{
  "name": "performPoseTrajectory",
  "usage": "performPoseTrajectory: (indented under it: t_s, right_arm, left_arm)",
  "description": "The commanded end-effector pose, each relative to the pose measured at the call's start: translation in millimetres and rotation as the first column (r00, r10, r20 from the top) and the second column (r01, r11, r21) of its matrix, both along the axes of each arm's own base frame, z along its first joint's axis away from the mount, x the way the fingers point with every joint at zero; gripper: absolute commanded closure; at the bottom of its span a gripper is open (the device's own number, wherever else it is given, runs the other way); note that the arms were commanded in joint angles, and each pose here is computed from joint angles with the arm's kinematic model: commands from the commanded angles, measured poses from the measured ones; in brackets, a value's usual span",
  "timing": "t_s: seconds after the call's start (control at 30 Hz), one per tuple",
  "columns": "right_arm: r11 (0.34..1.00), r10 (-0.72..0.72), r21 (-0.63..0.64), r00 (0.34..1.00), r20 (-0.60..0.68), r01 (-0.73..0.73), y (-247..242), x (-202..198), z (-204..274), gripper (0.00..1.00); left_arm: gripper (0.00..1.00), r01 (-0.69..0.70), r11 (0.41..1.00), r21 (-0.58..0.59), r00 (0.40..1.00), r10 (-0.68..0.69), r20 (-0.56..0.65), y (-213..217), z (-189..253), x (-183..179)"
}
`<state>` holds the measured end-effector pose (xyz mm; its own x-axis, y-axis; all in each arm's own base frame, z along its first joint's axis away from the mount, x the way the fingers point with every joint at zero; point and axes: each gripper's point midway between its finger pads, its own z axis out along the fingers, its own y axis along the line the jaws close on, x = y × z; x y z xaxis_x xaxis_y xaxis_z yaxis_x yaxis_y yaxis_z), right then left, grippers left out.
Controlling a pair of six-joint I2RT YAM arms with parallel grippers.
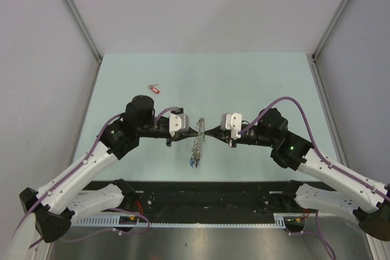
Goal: Put the keys on the keyring
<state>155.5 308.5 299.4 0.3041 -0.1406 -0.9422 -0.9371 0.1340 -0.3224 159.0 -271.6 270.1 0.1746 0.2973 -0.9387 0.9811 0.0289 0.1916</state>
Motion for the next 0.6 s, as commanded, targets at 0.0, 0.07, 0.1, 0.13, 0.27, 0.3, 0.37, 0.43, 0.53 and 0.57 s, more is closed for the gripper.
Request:
performPoseTrajectory:
  t_s: [0.0,0.07,0.1,0.13,0.27,0.3,0.37,0.43,0.53,0.57]
  right_arm:
    - [0.999,0.022,0.030,1.000,0.022,-0.022,1.8,-4.5,10.8,1.00]
    - [0.999,0.017,0.030,1.000,0.022,-0.018,1.4,-3.5,10.8,1.00]
    - [0.999,0.018,0.028,1.000,0.020,-0.019,1.9,-3.4,9.9,1.00]
    - [0.999,0.020,0.028,1.000,0.022,-0.021,2.2,-3.8,9.9,1.00]
    - [0.999,0.019,0.026,1.000,0.021,-0.019,2.7,-2.7,9.5,1.00]
    - [0.999,0.020,0.025,1.000,0.020,-0.021,3.0,-2.8,9.0,1.00]
    - [0.999,0.023,0.023,1.000,0.018,-0.024,3.2,-3.6,7.9,1.00]
    - [0.999,0.023,0.022,1.000,0.018,-0.024,4.3,-2.4,8.5,1.00]
    - [1.000,0.024,0.020,1.000,0.019,-0.024,5.3,-1.5,8.3,1.00]
    - [1.000,0.024,0.019,1.000,0.018,-0.024,5.6,-1.3,7.8,1.00]
  left_arm:
    - [0.99,0.022,0.998,-0.058,0.998,-0.019,0.054,-5.0,18.2,-0.2]
    - [1.00,0.024,0.998,-0.058,0.998,-0.021,0.056,-5.3,18.3,-0.5]
    - [1.00,0.025,0.998,-0.060,0.998,-0.022,0.058,-5.2,19.0,-0.9]
    - [0.99,0.025,0.998,-0.060,0.998,-0.021,0.055,-5.3,19.0,-1.0]
    - [1.00,0.020,0.998,-0.062,0.998,-0.016,0.058,-4.9,19.6,-0.5]
    - [0.99,0.020,0.998,-0.064,0.998,-0.016,0.060,-4.4,20.5,-0.8]
    - [1.00,0.018,0.998,-0.066,0.998,-0.014,0.060,-4.7,20.6,-0.5]
    - [0.99,0.014,0.997,-0.069,0.998,-0.009,0.064,-4.5,21.4,0.6]
    - [0.99,0.014,0.998,-0.069,0.998,-0.010,0.058,-4.6,20.8,0.1]
    - [1.00,0.017,0.997,-0.069,0.998,-0.013,0.059,-4.6,21.0,-0.8]
